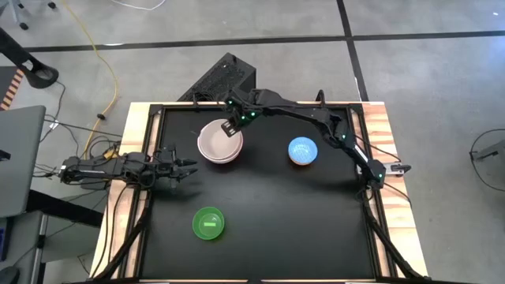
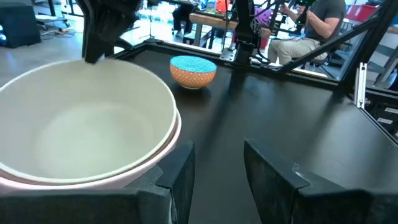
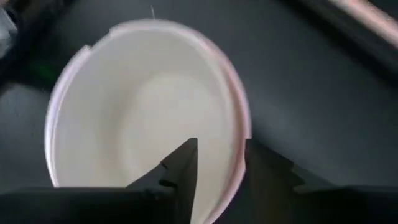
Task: Nest bowls inside each other
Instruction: Stack the gray bowl on the orange bowl, then stack the blue patterned bowl on the gray bowl
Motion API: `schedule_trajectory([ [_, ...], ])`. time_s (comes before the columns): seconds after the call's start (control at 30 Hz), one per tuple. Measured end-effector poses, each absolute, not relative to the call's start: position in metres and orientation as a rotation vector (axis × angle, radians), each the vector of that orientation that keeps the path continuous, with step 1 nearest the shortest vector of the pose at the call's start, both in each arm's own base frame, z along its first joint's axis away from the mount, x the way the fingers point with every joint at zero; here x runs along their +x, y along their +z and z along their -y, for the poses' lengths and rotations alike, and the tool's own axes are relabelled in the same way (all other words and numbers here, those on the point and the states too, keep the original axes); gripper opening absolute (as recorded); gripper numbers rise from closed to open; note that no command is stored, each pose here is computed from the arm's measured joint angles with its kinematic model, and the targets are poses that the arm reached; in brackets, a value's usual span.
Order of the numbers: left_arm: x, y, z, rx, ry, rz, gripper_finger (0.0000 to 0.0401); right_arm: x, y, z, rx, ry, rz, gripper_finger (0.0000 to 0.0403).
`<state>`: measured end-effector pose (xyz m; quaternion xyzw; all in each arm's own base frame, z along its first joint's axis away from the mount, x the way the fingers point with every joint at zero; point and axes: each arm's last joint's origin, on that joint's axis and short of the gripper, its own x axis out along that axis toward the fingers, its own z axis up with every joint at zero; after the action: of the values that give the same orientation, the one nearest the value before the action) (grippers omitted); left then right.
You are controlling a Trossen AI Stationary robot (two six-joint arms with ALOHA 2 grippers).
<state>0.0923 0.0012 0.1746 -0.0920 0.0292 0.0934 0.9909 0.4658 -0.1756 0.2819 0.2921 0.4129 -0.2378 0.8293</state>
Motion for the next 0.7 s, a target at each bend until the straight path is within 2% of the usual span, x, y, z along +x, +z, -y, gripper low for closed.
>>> schedule_trajectory([
  [0.17, 0.092, 0.175, -0.001, -0.185, 0.187, -0.059, 0.0128, 0.455, 0.304, 0.182, 0.603, -0.506, -0.832, 0.0167],
  [0.37, 0.092, 0.175, -0.001, -0.182, 0.188, -0.059, 0.0128, 0.452, 0.325, 0.167, 0.545, -0.461, -0.788, 0.016],
  [0.5, 0.092, 0.175, -0.001, -0.181, 0.188, -0.059, 0.0128, 0.468, 0.318, 0.125, 0.431, -0.36, -0.82, 0.0141],
  [0.7, 0.092, 0.173, -0.001, -0.182, 0.188, -0.073, 0.0128, 0.491, 0.307, 0.03, 0.232, -0.285, -0.796, 0.0111],
])
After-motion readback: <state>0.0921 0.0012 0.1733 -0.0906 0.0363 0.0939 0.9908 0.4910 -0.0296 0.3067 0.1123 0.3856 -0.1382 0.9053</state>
